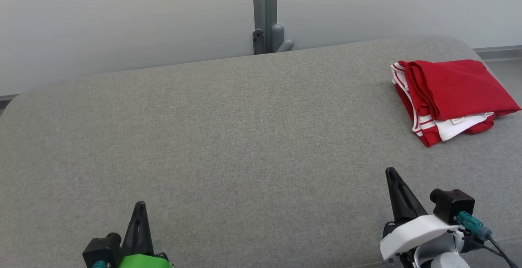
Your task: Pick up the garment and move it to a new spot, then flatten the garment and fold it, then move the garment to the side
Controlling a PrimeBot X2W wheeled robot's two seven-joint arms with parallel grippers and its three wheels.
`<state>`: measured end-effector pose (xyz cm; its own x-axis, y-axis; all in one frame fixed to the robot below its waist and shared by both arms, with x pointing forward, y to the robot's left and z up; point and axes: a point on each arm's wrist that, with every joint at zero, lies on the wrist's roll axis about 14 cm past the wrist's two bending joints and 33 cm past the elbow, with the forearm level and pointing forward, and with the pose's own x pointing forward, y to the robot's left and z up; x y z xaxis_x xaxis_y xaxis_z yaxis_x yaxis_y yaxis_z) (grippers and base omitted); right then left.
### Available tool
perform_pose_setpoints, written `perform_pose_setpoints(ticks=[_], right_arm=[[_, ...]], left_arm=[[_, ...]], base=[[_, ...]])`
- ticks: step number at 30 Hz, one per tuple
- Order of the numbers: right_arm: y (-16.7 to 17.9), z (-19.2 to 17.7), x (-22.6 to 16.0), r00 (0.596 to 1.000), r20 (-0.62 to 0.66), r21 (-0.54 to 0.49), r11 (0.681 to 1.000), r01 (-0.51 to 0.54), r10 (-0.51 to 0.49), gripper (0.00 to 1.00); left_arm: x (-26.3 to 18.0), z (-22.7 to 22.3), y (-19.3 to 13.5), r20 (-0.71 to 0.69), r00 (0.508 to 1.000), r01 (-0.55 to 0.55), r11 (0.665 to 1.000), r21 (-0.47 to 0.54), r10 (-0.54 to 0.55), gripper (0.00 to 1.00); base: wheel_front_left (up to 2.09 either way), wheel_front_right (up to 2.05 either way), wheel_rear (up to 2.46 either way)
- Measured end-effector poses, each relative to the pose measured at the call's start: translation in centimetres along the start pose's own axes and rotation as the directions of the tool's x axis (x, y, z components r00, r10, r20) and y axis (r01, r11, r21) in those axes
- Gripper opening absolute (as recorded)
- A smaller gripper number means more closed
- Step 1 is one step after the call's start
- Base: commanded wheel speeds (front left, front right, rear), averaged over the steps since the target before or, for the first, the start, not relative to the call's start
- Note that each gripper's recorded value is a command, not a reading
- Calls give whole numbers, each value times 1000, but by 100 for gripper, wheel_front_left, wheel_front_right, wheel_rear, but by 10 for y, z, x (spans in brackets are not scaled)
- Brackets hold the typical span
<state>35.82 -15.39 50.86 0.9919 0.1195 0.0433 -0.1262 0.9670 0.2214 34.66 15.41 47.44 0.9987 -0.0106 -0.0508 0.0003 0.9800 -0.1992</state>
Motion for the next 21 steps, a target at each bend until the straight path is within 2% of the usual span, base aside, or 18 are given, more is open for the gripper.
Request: perform_pose_setpoints(ticks=[10,21], right_arm=[[-11,-1,0,999,-12,181,982,47,-45,0],[-20,-2,1,996,-28,351,933,84,-79,0]], left_arm=[[1,-4,10,-43,998,-44,982,-182,37,0],[4,-3,16,-67,996,-73,931,-357,53,0]], base=[[0,0,0],[0,0,0]])
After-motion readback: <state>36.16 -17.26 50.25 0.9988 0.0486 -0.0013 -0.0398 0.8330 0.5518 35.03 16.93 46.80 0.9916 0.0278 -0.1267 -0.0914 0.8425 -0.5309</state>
